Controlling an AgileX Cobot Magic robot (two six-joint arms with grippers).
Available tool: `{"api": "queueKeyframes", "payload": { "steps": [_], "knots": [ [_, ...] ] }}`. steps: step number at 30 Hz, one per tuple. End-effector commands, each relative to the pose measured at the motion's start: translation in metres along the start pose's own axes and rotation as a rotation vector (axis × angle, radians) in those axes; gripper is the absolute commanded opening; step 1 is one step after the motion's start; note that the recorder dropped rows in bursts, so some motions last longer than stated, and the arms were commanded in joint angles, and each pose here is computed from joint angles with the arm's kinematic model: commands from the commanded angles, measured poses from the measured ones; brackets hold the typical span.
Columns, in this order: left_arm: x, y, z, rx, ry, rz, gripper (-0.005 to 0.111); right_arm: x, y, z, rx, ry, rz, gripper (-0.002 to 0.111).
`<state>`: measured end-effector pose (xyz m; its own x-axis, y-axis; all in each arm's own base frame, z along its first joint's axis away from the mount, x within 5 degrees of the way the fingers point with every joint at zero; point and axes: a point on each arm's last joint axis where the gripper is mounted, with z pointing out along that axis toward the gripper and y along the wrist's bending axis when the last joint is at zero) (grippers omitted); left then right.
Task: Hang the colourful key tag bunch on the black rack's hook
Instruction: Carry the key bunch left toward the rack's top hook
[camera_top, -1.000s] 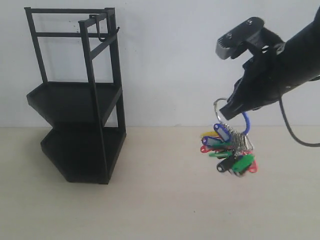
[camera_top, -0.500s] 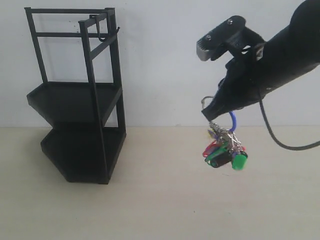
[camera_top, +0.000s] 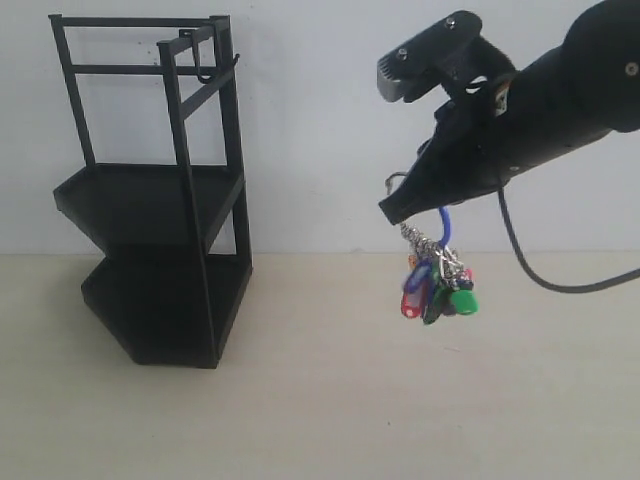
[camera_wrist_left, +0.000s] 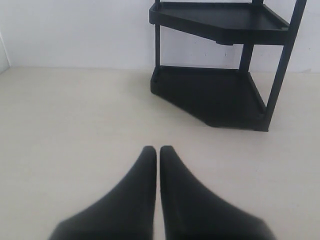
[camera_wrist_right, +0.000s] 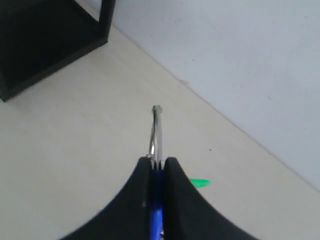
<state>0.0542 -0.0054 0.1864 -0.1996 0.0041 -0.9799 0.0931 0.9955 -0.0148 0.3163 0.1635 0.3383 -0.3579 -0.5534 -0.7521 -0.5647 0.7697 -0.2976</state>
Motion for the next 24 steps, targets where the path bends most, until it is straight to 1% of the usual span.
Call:
{"api": "queueKeyframes", "payload": {
  "steps": [1,3,4,6,7,10,14,21,24],
  "knots": [
    [-0.001,0.000,0.000,-0.001,-0.002,-0.003,0.004,-0.014,-0.008,-0.006,0.026,-0.150,0.219,0.000],
    [-0.001,0.000,0.000,-0.001,-0.002,-0.003,0.004,-0.021,0.010,-0.007,-0.002,-0.164,0.014,0.000],
    [-0.001,0.000,0.000,-0.001,-0.002,-0.003,0.004,-0.024,0.014,-0.009,-0.009,-0.180,-0.022,0.000],
    [-0.001,0.000,0.000,-0.001,-0.002,-0.003,0.004,-0.032,0.013,-0.010,-0.013,-0.272,0.115,0.000],
    [-0.001,0.000,0.000,-0.001,-0.002,-0.003,0.004,-0.038,0.014,-0.012,-0.019,-0.332,0.155,0.000],
    [-0.001,0.000,0.000,-0.001,-0.002,-0.003,0.004,-0.051,0.026,-0.017,-0.035,-0.449,0.100,0.000],
    [-0.001,0.000,0.000,-0.001,-0.002,-0.003,0.004,-0.058,0.030,-0.013,-0.039,-0.549,0.098,0.000],
    [-0.001,0.000,0.000,-0.001,-0.002,-0.003,0.004,-0.064,0.035,0.005,-0.036,-0.674,0.089,0.000],
    [-0.001,0.000,0.000,-0.001,-0.002,-0.003,0.004,-0.070,0.036,0.014,-0.033,-0.684,0.072,0.000]
  ]
}}
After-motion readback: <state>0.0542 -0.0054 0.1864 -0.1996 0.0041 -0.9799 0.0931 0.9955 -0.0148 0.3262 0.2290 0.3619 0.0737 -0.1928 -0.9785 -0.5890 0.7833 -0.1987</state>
